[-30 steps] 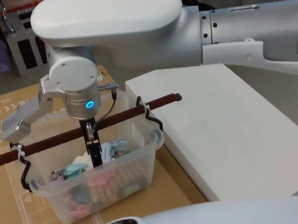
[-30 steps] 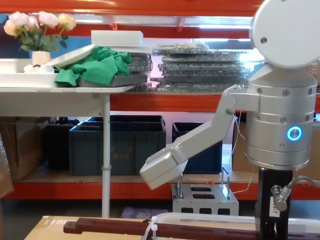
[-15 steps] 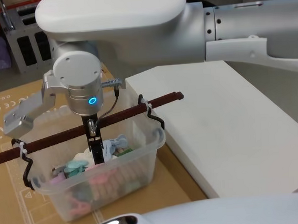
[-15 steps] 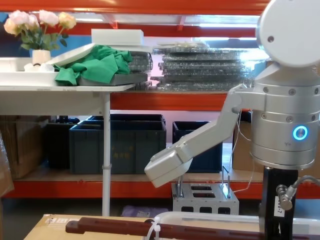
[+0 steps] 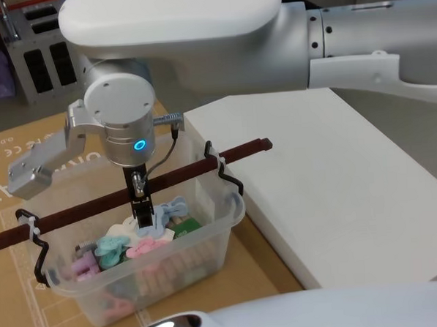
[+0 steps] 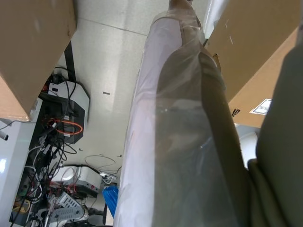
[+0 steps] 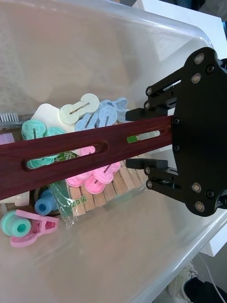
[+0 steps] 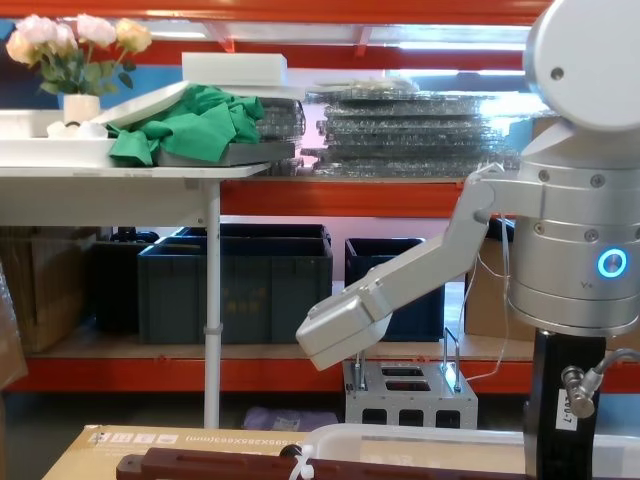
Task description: Use one hand to grasp the basket and place it at the designated location.
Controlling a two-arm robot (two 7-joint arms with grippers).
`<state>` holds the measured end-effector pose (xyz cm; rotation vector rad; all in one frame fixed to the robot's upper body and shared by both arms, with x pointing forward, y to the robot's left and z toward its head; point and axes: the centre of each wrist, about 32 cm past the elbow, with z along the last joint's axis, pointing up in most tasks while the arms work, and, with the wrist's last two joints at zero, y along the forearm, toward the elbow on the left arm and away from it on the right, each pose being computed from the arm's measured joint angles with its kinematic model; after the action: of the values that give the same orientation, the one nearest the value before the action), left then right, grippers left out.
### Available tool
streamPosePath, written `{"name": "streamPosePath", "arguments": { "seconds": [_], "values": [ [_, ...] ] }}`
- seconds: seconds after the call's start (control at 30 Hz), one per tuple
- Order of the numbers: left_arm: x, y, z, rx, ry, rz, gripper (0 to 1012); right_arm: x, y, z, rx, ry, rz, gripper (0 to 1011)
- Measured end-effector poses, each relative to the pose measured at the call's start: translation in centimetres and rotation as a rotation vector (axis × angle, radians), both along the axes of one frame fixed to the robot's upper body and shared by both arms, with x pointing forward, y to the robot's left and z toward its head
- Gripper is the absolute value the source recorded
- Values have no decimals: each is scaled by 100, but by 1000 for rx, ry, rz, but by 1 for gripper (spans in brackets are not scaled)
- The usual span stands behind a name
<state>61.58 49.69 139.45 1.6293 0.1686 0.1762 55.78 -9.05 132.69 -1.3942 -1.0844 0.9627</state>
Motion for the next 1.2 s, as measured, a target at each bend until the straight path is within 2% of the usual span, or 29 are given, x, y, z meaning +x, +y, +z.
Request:
{"name": "streamPosePath", "arguments": {
  "seconds": [0.1,0.13,0.23,0.27,0.37,0.8,0.9,1.0,1.03,1.07,1.2],
  "values": [
    [0,0,0,0,0,0,0,-1,-2,5,2,-1,0,413],
    [0,0,0,0,0,0,0,-2,-2,6,2,-1,-1,351],
    [0,0,0,0,0,0,0,-2,-2,7,3,-1,-1,294],
    [0,0,0,0,0,0,0,-3,-2,6,3,0,-1,237],
    [0,0,0,0,0,0,0,-3,-3,4,3,-1,-1,147],
    [0,0,0,0,0,0,0,22,-30,11,8,-1,-7,66],
    [0,1,0,0,0,0,0,35,-74,40,11,-4,-11,45],
    [1,-4,0,-1,0,-1,0,47,-123,89,26,2,-12,8],
    [0,1,0,0,0,0,0,96,-231,192,50,7,-29,6],
    [-1,3,0,1,0,1,0,121,-282,248,61,5,-38,4],
    [1,-3,0,0,0,-1,0,176,-395,409,101,8,-55,4]
  ]
}}
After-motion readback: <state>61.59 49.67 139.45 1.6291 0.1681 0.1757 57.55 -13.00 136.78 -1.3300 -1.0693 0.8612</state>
